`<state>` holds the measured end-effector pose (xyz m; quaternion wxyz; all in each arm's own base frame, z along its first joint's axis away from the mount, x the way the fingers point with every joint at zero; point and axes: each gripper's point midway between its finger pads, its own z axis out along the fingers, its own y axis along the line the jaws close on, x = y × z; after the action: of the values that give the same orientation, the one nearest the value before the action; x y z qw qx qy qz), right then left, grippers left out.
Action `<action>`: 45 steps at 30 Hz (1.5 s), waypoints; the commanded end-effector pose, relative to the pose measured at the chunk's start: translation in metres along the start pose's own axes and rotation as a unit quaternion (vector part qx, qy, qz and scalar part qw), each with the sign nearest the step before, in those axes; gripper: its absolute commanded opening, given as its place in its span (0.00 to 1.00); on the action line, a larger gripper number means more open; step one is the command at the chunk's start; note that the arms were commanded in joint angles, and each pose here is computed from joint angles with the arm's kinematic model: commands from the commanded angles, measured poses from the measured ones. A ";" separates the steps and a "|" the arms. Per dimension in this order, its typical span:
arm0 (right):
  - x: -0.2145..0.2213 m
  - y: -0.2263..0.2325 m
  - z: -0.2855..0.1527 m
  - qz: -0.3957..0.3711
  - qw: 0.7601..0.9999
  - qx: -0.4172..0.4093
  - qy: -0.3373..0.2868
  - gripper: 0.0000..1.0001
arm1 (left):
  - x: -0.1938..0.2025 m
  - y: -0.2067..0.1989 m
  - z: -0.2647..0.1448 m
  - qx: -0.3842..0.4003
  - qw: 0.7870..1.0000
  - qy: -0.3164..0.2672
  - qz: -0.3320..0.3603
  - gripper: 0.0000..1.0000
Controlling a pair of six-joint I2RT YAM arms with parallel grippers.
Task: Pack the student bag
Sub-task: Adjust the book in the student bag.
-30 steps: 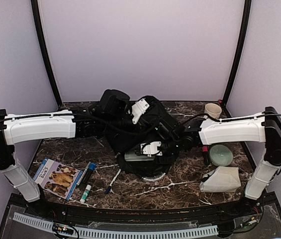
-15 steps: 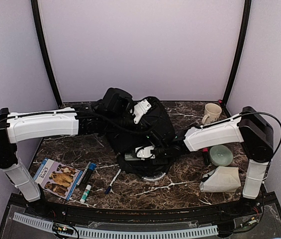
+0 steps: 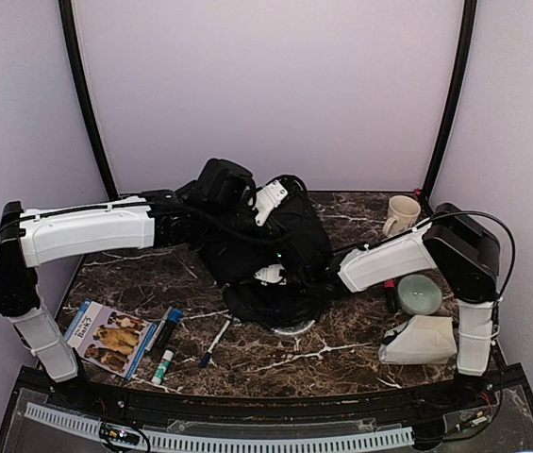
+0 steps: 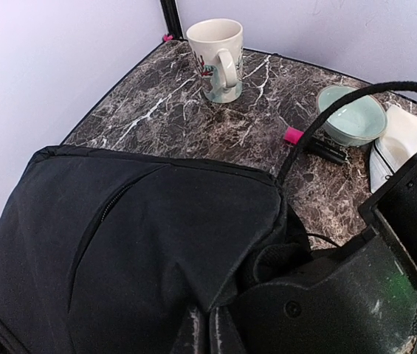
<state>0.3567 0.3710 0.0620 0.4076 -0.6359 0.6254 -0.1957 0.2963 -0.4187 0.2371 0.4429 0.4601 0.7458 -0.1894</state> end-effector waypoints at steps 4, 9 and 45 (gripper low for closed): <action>0.011 -0.050 0.023 0.063 0.989 0.132 0.010 0.43 | -0.040 -0.052 -0.018 0.097 0.994 -0.054 0.020 0.00; 0.016 -0.056 0.023 0.072 0.987 0.146 0.013 0.43 | -0.037 -0.051 -0.020 0.090 0.994 -0.051 0.022 0.00; 0.033 0.111 -0.202 0.060 0.909 -0.403 -0.082 0.59 | 0.064 -0.022 0.045 -0.021 0.983 0.059 -0.174 0.05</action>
<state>0.1625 0.3087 0.0790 0.2069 -0.7157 0.6571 0.1151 0.2813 -0.4324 0.1778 0.3897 0.3553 0.8172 -0.2325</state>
